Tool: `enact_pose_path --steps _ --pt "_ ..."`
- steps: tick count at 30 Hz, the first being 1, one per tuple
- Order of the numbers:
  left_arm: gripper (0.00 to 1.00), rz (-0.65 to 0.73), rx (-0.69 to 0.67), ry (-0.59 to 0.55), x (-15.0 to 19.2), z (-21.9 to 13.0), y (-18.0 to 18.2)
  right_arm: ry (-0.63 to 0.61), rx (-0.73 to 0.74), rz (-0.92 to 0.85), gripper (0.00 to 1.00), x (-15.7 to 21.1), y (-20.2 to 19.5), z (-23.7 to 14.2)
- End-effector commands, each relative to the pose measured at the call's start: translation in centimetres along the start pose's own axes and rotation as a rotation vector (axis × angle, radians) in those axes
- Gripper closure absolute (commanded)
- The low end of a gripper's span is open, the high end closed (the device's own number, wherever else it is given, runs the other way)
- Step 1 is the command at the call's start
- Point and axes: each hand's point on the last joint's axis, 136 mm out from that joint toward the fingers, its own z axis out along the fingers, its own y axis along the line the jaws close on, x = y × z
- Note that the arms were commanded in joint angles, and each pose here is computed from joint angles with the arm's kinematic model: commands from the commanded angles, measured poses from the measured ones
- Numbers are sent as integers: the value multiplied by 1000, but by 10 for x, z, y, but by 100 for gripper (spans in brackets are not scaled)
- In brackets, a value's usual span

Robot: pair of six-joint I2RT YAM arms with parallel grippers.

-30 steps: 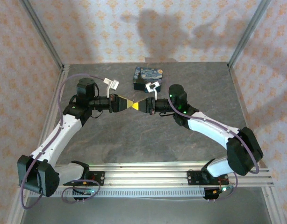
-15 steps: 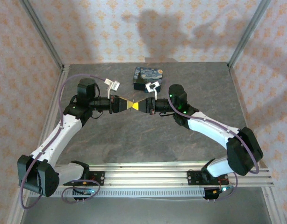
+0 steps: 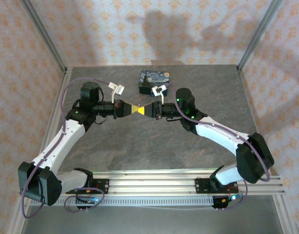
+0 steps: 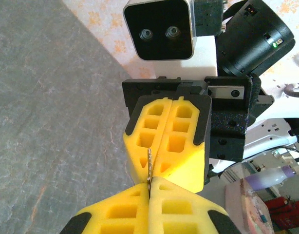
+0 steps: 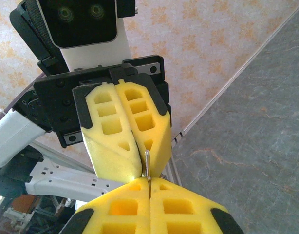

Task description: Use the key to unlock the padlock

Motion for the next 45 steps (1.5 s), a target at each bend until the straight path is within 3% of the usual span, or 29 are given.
enact_pose_path --steps 1,7,12,21,31,36,45 --pt "100 2 30 21 8 0 -6 -60 -44 -70 100 -20 23 -3" --pt "100 4 20 24 9 0 -4 -54 -34 -57 100 -19 20 -2" --pt "100 2 -7 24 9 1 1 -15 14 -65 89 -12 16 0" --pt "100 -46 -65 6 7 4 18 -38 70 -51 83 -14 8 -2" --pt "100 -75 -90 -15 6 5 28 -51 132 -25 83 -15 -3 -5" --pt "100 -16 -77 62 16 2 18 -57 157 -38 83 -19 1 -13" --pt "100 61 113 224 30 -6 -26 6 51 -18 64 -18 23 -8"
